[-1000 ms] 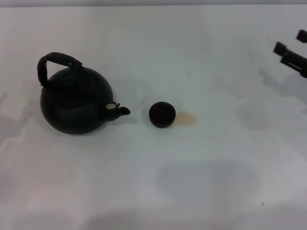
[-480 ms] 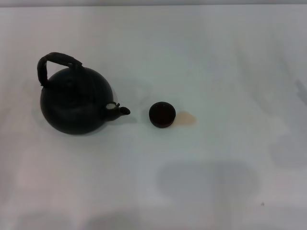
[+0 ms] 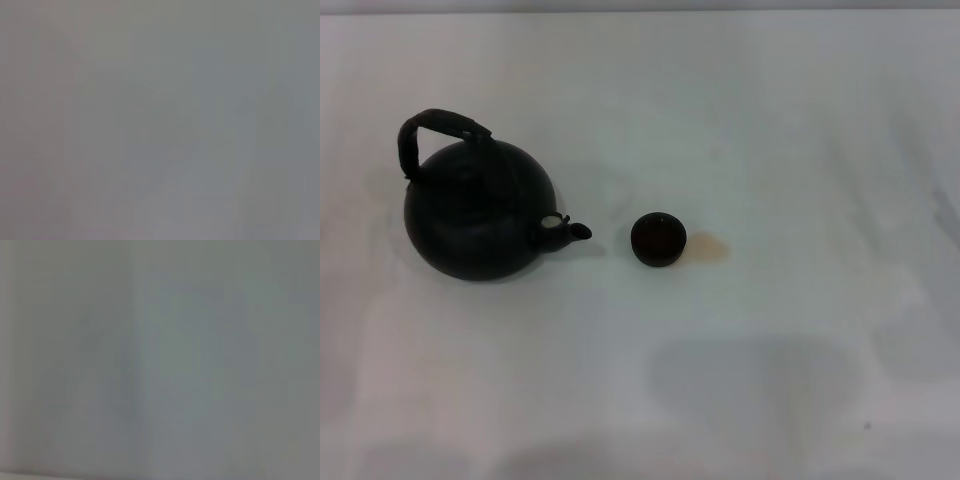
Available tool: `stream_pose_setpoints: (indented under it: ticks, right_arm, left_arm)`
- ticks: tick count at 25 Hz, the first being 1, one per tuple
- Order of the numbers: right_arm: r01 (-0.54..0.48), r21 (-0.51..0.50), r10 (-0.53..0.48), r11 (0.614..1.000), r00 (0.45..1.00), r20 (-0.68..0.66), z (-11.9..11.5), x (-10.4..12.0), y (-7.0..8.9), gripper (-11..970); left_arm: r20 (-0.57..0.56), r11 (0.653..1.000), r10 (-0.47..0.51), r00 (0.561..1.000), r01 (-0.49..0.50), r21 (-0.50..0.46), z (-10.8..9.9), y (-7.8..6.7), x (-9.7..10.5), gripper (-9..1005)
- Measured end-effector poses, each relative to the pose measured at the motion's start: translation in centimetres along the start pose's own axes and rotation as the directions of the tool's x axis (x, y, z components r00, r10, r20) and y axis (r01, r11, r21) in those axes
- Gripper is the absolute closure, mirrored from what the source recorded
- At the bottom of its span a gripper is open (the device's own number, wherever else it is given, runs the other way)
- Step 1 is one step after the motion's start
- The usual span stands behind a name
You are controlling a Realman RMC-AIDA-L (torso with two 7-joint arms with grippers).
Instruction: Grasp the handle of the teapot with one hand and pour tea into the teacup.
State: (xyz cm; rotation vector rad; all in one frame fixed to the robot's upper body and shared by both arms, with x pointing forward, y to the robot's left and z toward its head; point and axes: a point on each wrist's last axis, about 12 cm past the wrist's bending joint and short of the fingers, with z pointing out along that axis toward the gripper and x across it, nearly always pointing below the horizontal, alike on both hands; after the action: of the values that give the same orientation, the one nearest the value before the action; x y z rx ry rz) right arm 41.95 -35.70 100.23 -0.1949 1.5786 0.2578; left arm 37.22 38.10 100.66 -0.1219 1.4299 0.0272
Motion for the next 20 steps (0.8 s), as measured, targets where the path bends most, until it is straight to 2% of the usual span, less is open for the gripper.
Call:
stream_pose_setpoints:
  ticks: [5,9,20]
  right_arm:
    - [0.020,0.013,-0.020,1.000,0.999,-0.030,1.2,0.1,-0.5,114]
    - [0.025,0.016,-0.025,1.000,0.999,-0.035,1.4,0.0,-0.7,114]
    - [0.018,0.023,-0.017,1.000,1.000,-0.020,1.0,0.0,-0.5,114]
  left_arm:
    - [-0.004,0.998,-0.057,0.998,0.057,-0.028,0.9,-1.3,0.7,286]
    - [-0.013,0.996,-0.079,0.997,0.079,-0.042,1.1,-1.7,1.0,287]
    - [-0.031,0.994,-0.093,0.995,0.092,-0.052,0.6,-1.9,1.3,286]
